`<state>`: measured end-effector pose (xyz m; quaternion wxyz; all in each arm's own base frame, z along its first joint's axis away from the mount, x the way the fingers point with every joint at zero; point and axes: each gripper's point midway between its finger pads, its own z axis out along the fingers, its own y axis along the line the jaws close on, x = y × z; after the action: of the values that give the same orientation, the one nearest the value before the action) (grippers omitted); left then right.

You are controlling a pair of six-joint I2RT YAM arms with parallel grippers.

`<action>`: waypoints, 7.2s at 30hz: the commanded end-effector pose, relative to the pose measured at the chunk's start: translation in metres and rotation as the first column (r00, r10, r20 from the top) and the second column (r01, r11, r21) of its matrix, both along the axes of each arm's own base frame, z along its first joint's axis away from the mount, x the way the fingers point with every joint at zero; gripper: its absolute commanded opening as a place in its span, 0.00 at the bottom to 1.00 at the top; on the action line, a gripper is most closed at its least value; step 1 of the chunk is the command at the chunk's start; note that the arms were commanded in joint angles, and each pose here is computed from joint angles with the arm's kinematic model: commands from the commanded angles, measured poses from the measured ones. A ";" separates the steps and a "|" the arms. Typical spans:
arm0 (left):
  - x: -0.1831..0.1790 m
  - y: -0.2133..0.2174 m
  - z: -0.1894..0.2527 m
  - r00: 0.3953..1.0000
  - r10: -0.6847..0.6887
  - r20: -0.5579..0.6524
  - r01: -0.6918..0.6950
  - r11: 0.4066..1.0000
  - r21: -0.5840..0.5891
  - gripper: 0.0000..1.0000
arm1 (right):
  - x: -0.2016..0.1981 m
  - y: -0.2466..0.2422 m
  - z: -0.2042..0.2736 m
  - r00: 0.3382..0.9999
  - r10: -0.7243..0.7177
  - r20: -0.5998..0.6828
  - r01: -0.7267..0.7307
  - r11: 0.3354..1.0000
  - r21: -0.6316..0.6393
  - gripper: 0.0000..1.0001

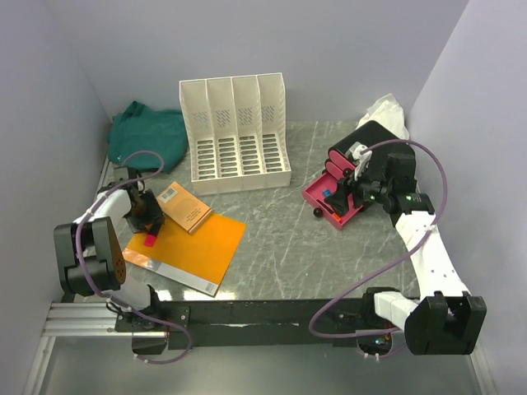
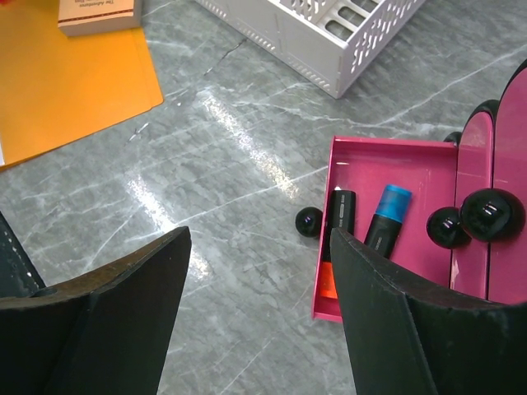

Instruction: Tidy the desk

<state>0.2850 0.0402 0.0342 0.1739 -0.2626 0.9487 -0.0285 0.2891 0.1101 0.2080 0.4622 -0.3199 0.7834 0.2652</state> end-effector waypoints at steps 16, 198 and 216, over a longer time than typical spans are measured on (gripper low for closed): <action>0.004 -0.012 0.005 0.999 0.038 -0.024 -0.038 0.999 -0.007 0.37 | 0.003 -0.006 0.007 1.000 -0.010 0.015 0.009 0.999 0.031 0.76; -0.099 -0.222 0.186 0.584 -0.056 0.810 0.488 0.821 -0.295 1.00 | 0.079 -0.071 -0.130 0.917 -0.355 0.183 0.341 0.454 -0.823 0.24; -0.071 -0.174 0.296 0.508 -0.208 0.836 0.326 0.945 0.036 0.99 | -0.038 -0.024 0.128 0.894 -0.271 0.355 0.303 0.952 -0.036 1.00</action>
<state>0.2112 -0.1497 0.3128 0.5581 -0.0775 0.7796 -0.2732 0.2763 0.0745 0.3069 0.5757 -0.3189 0.7525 0.0249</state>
